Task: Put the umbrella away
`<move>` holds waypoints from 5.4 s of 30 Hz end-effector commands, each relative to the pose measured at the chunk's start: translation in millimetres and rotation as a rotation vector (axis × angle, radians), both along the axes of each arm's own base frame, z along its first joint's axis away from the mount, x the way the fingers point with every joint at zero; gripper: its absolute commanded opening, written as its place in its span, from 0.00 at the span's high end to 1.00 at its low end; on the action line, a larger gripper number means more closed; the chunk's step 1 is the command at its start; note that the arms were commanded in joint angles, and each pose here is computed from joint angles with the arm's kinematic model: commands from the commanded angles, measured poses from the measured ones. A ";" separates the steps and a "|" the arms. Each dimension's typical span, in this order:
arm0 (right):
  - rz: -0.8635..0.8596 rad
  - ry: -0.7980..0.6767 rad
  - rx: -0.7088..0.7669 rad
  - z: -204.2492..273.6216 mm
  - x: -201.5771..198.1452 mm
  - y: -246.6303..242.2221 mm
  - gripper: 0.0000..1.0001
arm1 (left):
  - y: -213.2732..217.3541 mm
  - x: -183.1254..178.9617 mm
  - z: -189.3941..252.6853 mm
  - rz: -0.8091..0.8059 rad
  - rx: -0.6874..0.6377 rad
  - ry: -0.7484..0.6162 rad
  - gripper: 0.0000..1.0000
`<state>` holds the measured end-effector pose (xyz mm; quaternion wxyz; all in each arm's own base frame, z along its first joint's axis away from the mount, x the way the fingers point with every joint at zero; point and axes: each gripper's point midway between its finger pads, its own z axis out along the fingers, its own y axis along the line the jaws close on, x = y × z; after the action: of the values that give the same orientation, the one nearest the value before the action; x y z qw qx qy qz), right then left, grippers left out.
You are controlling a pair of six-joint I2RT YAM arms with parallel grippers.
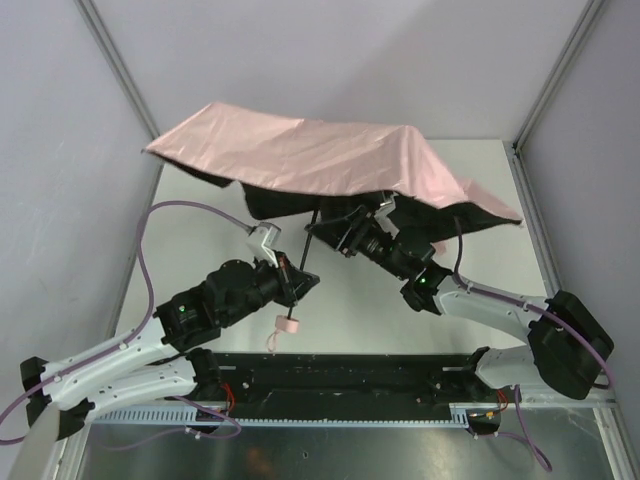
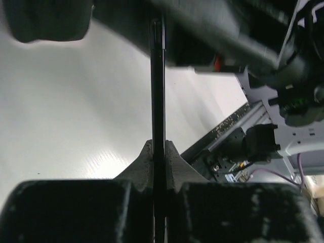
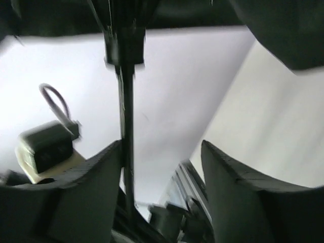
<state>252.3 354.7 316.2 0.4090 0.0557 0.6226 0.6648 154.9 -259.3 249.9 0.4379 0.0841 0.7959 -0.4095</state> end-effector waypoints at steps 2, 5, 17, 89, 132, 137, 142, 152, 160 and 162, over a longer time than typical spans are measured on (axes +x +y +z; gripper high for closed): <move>0.091 0.023 -0.299 -55.5 -34.1 11.8 0.25 | 13.5 28.8 78.6 0.146 -0.151 -0.198 1.00; -0.008 0.014 -0.346 -56.4 -34.6 9.2 0.19 | 15.2 30.5 74.3 0.157 -0.128 -0.194 1.00; -0.246 0.014 -0.321 -9.4 -9.7 24.0 0.32 | 11.5 27.7 42.9 0.146 -0.080 -0.119 1.00; -0.041 -0.242 -0.055 95.4 31.0 3.5 0.99 | -31.8 -25.2 57.7 -0.297 -0.403 -0.039 1.00; -0.096 -0.109 0.000 35.7 14.3 -11.0 0.31 | -20.4 -26.8 17.7 -0.252 -0.384 0.057 1.00; -0.136 -0.070 0.042 42.6 33.1 -15.0 0.30 | -21.6 -27.9 23.1 -0.265 -0.393 0.048 1.00; -0.164 -0.046 0.055 46.3 48.7 -13.9 0.34 | -22.3 -30.5 27.1 -0.280 -0.402 0.042 1.00; -0.140 -0.078 0.038 45.8 57.5 -5.6 0.97 | -23.3 -28.8 35.1 -0.280 -0.416 0.024 1.00; -0.016 -0.051 -0.015 13.0 -36.2 20.1 1.00 | -14.0 -4.8 60.7 -0.167 -0.389 -0.069 1.00; -0.019 -0.060 -0.024 13.6 -41.2 14.7 1.00 | -14.0 -1.5 59.9 -0.156 -0.368 -0.075 1.00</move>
<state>273.3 353.0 332.6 0.4772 0.1084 0.6079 0.6252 112.1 -280.5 221.6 0.2921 0.0937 0.7632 -0.5687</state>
